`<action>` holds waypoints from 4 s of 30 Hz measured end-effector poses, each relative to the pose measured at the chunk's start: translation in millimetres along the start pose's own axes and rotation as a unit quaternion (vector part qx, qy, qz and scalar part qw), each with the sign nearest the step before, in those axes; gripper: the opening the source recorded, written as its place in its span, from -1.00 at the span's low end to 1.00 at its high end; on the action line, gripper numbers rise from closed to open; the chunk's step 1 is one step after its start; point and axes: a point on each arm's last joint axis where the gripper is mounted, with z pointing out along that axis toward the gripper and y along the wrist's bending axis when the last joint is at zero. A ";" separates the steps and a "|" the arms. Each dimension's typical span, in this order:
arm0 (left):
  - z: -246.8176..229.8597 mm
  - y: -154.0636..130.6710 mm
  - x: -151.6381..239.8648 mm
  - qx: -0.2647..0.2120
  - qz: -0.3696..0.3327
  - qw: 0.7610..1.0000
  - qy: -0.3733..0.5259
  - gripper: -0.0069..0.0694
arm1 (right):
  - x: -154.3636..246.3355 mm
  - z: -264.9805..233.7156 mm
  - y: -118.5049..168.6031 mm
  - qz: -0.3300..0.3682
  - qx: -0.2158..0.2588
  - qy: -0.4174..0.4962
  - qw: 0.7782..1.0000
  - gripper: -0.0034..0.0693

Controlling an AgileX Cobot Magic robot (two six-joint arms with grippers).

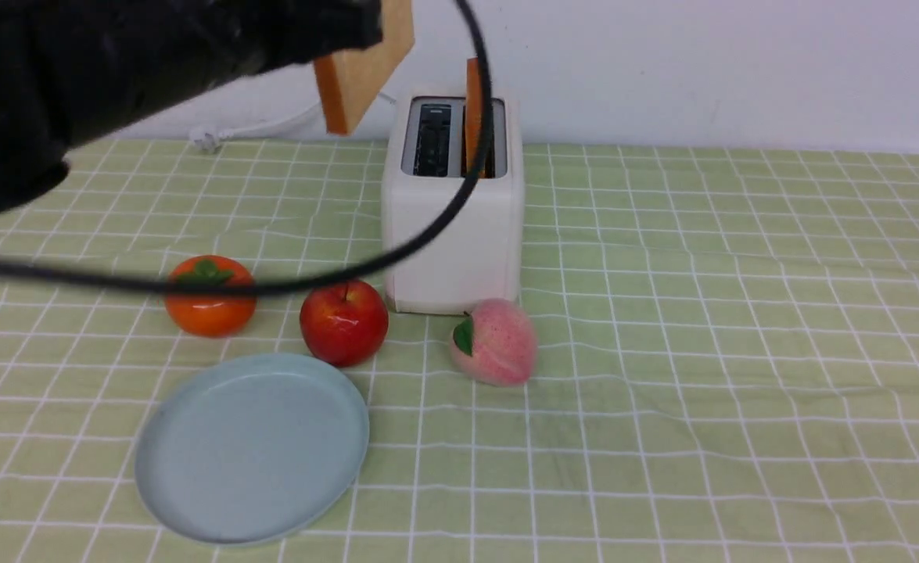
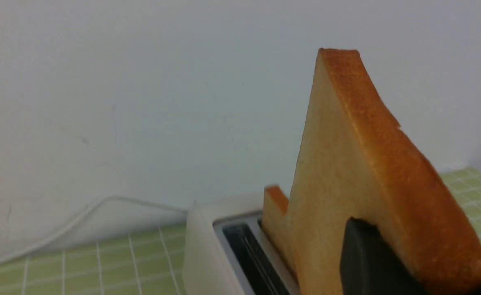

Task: Take toasted bread from bread machine on green coffee tablecloth place on plate.
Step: 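Place the slice of bread on the plate with the left gripper, then grasp the toast slice in the toaster and pull it up out of the slot with the right gripper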

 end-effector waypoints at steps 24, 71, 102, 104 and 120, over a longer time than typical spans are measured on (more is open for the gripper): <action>-76.0 27.5 170.4 -0.084 -0.139 0.962 0.218 -0.57 | 32.9 -8.0 17.5 0.012 -0.096 0.186 0.978 -0.92; -65.5 44.9 136.8 -0.188 -0.137 0.960 0.156 0.74 | 39.9 -7.4 16.9 0.038 -0.096 0.204 0.973 -0.90; -231.7 9.4 140.5 0.121 -0.066 0.986 -0.097 -0.85 | -22.4 196.7 6.4 0.032 -0.152 0.343 0.926 -0.89; -232.1 12.6 143.9 0.106 -0.064 0.987 -0.101 -0.85 | -30.7 218.9 14.4 0.002 -0.151 0.330 0.932 -0.88; -231.0 19.7 144.8 0.068 -0.064 0.990 -0.107 -0.85 | -59.3 321.8 -2.0 -0.031 -0.068 0.185 0.980 -0.57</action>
